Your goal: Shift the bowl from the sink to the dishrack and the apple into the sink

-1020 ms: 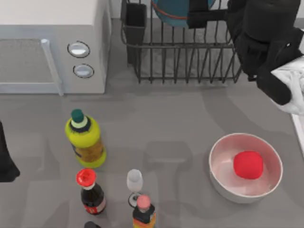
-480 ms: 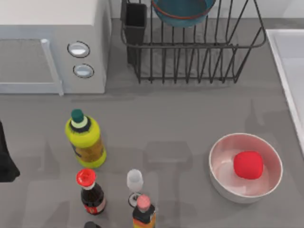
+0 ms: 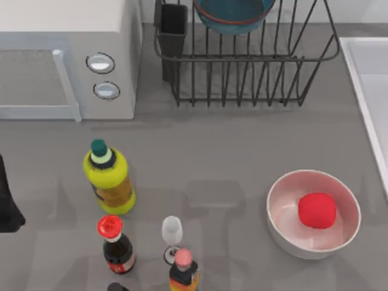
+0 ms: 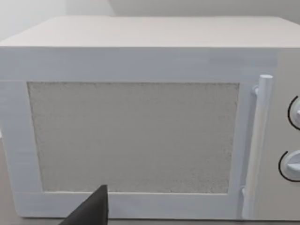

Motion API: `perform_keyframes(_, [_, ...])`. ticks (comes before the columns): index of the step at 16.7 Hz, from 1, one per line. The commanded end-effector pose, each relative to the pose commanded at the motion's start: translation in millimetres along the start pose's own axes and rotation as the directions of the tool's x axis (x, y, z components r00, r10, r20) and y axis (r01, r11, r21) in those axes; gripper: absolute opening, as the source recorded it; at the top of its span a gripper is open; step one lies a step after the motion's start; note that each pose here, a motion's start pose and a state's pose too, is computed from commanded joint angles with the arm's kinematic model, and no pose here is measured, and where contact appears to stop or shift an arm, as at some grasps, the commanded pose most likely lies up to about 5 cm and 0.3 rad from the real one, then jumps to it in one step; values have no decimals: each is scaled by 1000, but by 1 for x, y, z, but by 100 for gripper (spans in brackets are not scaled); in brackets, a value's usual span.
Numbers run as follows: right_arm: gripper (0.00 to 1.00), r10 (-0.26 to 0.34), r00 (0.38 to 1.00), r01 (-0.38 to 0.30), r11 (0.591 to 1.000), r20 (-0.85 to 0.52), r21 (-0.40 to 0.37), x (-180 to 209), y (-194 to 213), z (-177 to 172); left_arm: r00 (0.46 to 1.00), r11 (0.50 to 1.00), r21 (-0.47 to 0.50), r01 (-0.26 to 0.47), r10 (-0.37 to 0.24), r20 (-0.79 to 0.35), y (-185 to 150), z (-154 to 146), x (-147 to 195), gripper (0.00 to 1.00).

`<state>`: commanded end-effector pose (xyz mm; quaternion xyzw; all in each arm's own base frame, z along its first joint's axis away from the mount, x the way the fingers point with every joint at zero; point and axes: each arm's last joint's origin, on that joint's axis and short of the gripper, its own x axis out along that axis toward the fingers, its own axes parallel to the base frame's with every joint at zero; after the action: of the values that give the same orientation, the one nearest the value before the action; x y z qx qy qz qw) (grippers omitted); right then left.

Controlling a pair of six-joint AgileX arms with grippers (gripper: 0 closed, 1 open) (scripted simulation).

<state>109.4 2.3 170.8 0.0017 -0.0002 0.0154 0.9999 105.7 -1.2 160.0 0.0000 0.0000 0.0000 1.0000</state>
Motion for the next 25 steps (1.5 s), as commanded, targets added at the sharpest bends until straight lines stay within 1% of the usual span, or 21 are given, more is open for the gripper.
perform_keyframes(2, [100,-22,1000,22,1000,-1,-2,-3,-3,-8,1000,1000,0,0,0,0,0,0,0,100])
perform_keyframes(4, [100,-31,1000,31,1000,0,-3,-4,-3,-11,1000,1000,0,0,0,0,0,0,0,100])
perform_keyframes(25, [100,-31,1000,31,1000,0,-3,-4,-3,-11,1000,1000,0,0,0,0,0,0,0,100])
